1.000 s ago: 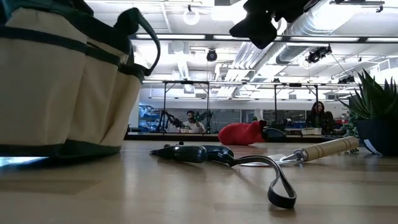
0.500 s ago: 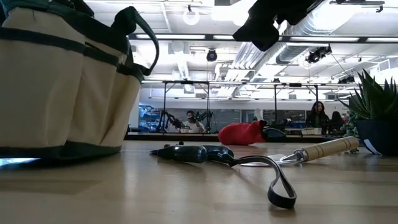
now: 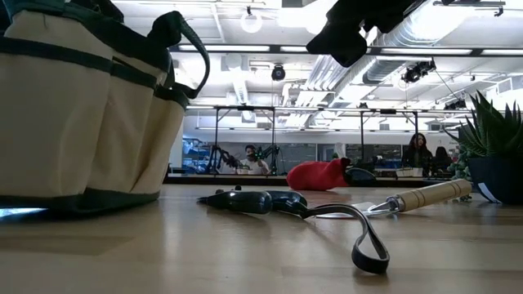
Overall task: Pick & Place Garden tools in Gardening bag
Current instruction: Put the right green shears into the brown gardening bag, then put the red gloves into the brown gardening bag
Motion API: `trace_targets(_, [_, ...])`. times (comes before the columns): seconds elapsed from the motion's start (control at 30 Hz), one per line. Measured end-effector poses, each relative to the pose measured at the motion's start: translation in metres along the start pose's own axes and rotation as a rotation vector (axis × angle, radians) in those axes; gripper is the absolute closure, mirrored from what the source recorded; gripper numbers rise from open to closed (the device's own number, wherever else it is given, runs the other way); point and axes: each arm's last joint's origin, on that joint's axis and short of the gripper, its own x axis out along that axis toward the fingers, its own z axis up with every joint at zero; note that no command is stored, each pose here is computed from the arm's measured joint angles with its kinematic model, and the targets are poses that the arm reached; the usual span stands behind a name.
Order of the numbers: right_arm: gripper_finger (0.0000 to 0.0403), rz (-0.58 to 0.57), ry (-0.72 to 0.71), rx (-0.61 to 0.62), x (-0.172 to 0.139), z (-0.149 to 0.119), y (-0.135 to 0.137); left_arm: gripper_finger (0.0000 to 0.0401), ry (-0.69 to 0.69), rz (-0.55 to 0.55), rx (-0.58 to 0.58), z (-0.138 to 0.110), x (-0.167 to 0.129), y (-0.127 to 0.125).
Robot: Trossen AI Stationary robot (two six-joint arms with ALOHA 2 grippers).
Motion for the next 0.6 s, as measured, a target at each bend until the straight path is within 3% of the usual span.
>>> trace_targets(0.3, [0.0172,0.0,0.002,-0.001,0.0,0.0,0.0,0.0256,-0.02,0.0,-0.016,0.002,0.0,-0.001])
trace_targets(0.5, [0.0172,0.0,0.003,-0.001,0.0,0.0,0.0,0.0184,-0.167,-0.045,-0.15,0.019,-0.002,-0.007])
trace_targets(0.6, [0.0172,0.0,0.003,-0.001,0.0,0.0,0.0,0.0165,-0.194,-0.052,-0.112,0.025,-0.003,-0.009])
